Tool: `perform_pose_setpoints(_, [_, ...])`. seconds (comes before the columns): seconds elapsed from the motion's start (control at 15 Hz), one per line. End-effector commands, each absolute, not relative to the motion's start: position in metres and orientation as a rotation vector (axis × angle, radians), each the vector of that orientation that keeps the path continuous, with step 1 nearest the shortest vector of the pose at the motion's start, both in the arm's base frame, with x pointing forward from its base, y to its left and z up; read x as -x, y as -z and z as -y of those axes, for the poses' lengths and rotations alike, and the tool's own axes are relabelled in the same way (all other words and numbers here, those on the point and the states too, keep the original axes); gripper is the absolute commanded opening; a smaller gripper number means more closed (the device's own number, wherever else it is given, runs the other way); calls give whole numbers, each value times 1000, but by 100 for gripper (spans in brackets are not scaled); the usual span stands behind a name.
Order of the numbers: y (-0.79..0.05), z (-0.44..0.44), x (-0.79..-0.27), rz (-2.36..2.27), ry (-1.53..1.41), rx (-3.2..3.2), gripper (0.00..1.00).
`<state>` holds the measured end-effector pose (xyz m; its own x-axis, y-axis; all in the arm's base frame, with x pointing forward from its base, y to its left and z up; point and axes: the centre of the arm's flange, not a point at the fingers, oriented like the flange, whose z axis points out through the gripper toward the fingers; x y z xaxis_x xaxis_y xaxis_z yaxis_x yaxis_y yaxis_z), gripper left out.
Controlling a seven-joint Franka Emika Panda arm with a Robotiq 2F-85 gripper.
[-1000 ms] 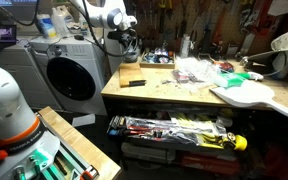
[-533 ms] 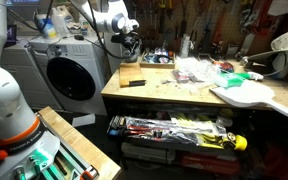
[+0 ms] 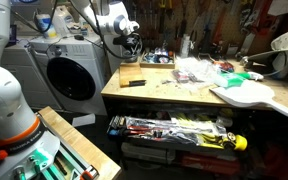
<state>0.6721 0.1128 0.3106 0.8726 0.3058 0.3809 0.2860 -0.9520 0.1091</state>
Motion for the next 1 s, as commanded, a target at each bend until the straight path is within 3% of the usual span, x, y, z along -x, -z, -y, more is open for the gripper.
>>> perform_pose_setpoints(0.0, [-299,-119,-676,-499,-615,-2957,30])
perform_pose_setpoints(0.27, [-294,-121,-676,-506,-602,-2954,22])
perform_pose_setpoints(0.33, [-293,-121,-676,-505,-600,-2951,9])
perform_pose_setpoints(0.47, [-294,-120,-677,-507,-595,-2950,0])
perform_pose_setpoints(0.93, [-316,-112,-684,-490,-631,-2928,1])
